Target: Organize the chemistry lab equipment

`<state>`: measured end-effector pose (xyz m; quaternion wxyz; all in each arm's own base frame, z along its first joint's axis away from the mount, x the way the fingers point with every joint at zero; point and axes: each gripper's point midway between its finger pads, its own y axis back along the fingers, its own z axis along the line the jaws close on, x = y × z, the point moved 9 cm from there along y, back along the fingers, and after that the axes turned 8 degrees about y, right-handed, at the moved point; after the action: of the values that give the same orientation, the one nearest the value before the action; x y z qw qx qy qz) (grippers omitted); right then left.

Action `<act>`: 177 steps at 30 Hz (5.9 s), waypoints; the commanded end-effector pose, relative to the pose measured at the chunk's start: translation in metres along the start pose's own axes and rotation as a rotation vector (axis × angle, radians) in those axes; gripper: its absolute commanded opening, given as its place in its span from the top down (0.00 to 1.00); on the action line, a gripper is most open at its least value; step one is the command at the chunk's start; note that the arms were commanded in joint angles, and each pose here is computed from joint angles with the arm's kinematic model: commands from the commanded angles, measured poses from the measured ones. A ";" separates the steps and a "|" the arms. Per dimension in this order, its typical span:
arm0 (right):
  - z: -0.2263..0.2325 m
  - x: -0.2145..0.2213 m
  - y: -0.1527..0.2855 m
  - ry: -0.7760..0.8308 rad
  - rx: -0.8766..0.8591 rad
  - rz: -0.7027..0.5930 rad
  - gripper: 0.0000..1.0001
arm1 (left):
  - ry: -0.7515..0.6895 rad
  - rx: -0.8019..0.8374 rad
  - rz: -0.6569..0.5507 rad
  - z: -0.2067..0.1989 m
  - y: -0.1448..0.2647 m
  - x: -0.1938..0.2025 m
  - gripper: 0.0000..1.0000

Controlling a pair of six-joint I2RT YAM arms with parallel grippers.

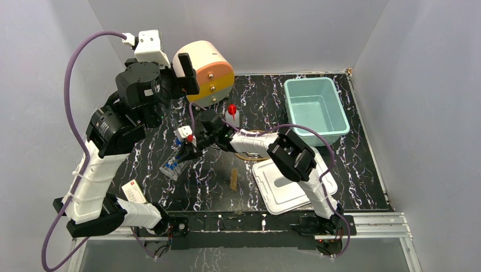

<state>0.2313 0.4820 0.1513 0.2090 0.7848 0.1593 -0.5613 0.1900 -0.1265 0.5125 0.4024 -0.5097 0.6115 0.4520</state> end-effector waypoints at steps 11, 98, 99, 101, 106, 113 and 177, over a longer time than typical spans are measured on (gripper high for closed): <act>-0.018 -0.008 -0.009 0.094 0.009 -0.055 0.91 | -0.001 -0.018 -0.035 0.005 0.004 -0.009 0.06; -0.007 0.006 -0.009 0.045 -0.050 -0.030 0.58 | -0.018 -0.047 -0.023 0.011 0.006 -0.002 0.05; -0.006 0.003 -0.008 0.045 -0.050 -0.031 0.57 | -0.020 -0.046 -0.020 0.011 0.005 -0.001 0.05; -0.006 -0.002 -0.006 0.042 -0.044 -0.033 0.54 | -0.017 -0.046 -0.016 0.012 0.005 0.001 0.05; -0.012 -0.006 -0.003 0.017 -0.014 -0.010 0.48 | -0.010 -0.039 -0.007 0.011 0.006 0.001 0.05; -0.007 -0.023 0.011 0.012 0.053 0.018 0.46 | 0.023 -0.014 0.022 0.011 0.013 -0.001 0.05; 0.233 -0.093 0.205 -1.261 1.428 0.251 0.81 | -0.024 -0.113 1.082 -0.021 -0.111 0.412 0.86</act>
<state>0.1090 0.1817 0.1977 -0.1958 0.2888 -0.4762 -0.8072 0.2289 -0.2599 0.1071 0.0853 -0.1372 0.7538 0.6369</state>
